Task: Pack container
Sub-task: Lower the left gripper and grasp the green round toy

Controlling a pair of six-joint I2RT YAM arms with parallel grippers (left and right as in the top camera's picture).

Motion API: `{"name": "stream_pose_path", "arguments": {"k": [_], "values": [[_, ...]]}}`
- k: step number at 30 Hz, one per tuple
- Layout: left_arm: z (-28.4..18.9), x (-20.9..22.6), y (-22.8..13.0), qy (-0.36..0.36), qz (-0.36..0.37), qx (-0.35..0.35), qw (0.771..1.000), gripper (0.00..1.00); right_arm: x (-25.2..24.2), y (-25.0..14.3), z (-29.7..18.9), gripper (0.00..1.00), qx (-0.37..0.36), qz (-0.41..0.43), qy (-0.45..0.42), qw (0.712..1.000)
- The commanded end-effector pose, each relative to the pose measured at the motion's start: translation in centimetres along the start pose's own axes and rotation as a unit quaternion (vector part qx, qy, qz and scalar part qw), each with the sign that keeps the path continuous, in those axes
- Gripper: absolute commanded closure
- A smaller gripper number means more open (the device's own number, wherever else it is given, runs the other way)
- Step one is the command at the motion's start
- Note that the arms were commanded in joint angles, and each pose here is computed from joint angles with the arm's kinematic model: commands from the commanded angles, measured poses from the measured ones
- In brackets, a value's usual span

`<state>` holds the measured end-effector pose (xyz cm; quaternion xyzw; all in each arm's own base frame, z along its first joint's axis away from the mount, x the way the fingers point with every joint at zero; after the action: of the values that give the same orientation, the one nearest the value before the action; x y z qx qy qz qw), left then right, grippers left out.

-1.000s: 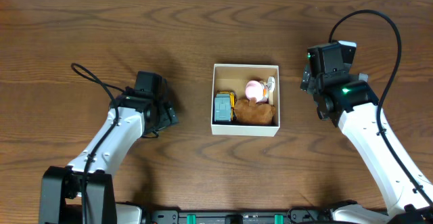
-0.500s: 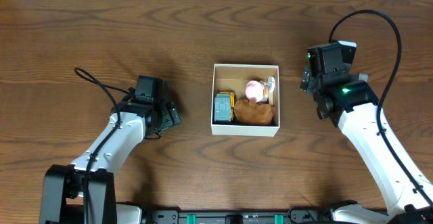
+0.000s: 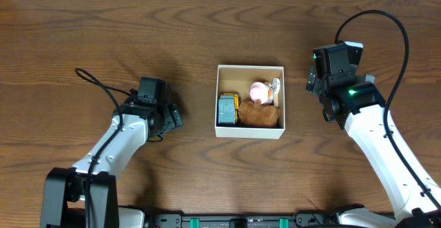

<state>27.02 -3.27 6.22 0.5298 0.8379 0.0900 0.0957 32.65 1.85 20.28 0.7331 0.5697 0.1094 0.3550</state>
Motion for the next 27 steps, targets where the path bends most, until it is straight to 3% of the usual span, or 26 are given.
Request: {"name": "stream_pose_path", "arguments": {"k": [1,10,16,27], "values": [[1.1,0.7,-0.4,0.022,0.004,0.009,1.000,0.02,-0.3,0.4,-0.3,0.01,-0.007,0.008,-0.004,1.000],[2.7,0.6,-0.5,0.029,0.005,0.019,0.999,0.02,-0.3,0.4,-0.3,0.01,-0.007,0.008,-0.004,1.000],[2.7,0.7,-0.7,0.032,0.006,0.025,0.999,0.21,-0.3,0.4,-0.3,0.01,-0.007,0.008,-0.004,1.000],[1.3,0.5,-0.1,0.019,0.003,0.004,1.000,0.42,-0.3,0.4,-0.3,0.01,-0.007,0.008,-0.004,1.000]]}}
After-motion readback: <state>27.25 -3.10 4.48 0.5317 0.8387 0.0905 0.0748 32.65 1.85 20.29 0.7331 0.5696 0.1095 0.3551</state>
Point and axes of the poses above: each gripper's point midway between its finger pads, its own z axis out along the fingers, its own x axis along the line the jaws close on, y = z × x, the point moved 5 cm from there along -z, back along the fingers, and after that the axes turned 3 degrees about -z, right-handed, at the moved point
